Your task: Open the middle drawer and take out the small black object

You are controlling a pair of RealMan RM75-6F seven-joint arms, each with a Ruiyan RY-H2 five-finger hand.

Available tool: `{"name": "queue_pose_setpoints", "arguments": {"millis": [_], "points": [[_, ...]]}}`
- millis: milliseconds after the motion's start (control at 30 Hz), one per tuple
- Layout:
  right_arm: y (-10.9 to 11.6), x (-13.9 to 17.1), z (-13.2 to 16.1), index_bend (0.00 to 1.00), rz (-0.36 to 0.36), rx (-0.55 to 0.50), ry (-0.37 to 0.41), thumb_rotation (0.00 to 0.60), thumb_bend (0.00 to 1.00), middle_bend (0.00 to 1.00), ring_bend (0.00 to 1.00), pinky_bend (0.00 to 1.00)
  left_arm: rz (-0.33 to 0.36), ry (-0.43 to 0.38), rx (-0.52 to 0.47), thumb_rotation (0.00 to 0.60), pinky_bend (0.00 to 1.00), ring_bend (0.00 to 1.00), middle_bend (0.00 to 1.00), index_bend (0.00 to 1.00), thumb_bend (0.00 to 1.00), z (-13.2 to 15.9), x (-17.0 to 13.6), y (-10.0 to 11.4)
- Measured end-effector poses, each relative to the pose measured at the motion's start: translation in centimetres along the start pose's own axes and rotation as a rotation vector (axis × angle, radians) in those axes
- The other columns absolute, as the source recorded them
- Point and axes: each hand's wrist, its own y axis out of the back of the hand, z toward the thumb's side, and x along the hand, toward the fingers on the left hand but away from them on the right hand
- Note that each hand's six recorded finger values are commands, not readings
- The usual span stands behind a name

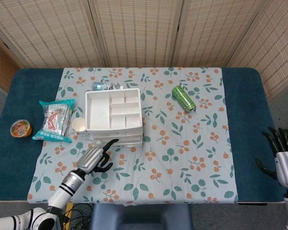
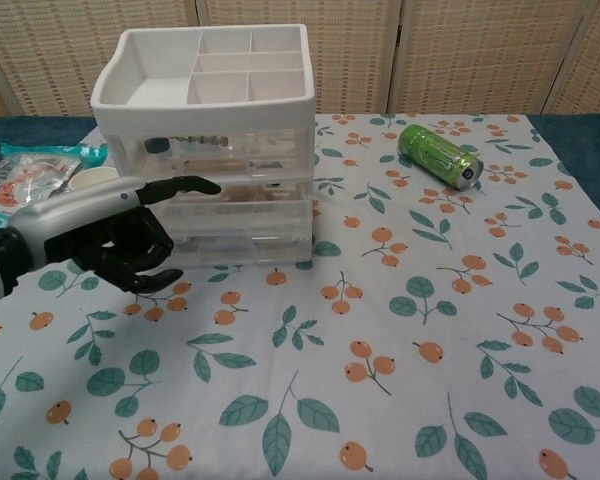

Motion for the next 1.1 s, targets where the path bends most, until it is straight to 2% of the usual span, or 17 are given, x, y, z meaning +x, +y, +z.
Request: {"name": "queue_pose_setpoints", "arguments": {"millis": [167,300,700,1100], "points": [[0.0,0.0,-0.2,0.12,0.0,-0.002,-0.002,0.6,0.29,0.08,0.04,0.07,-0.02,0.001,0.028,0.6,1.0,0.95,0.86,0.25,0.38,0.5,0.3,0.0],[-0.1,0.0,-0.3,0.12,0.001,-0.003,-0.004,0.6,0.29,0.08,0.04,0.07,-0.023,-0.011,0.035,0.6,1.0,0.95,0.86,0.3,0.38,0.9,0.2,0.2],[-0.3,-0.2,-0.2,0.12,0.005,-0.003,-0.004,0.6,0.29,0.08,0.04,0.07,-0.04,-0.059,0.07,0.6,1.0,0.95,0.86,0.34,0.38,2.1,-1.5,0.6],[-0.2,-0.3,0.0,0.12,0.003,0.001,-0.001,0.6,0.29,0.08,0.04,0.07,-0.117,-0.071,0.102,0.6,1.0,0.94,0.86,0.34,0.38,2.5,-3.5,0.6]]}}
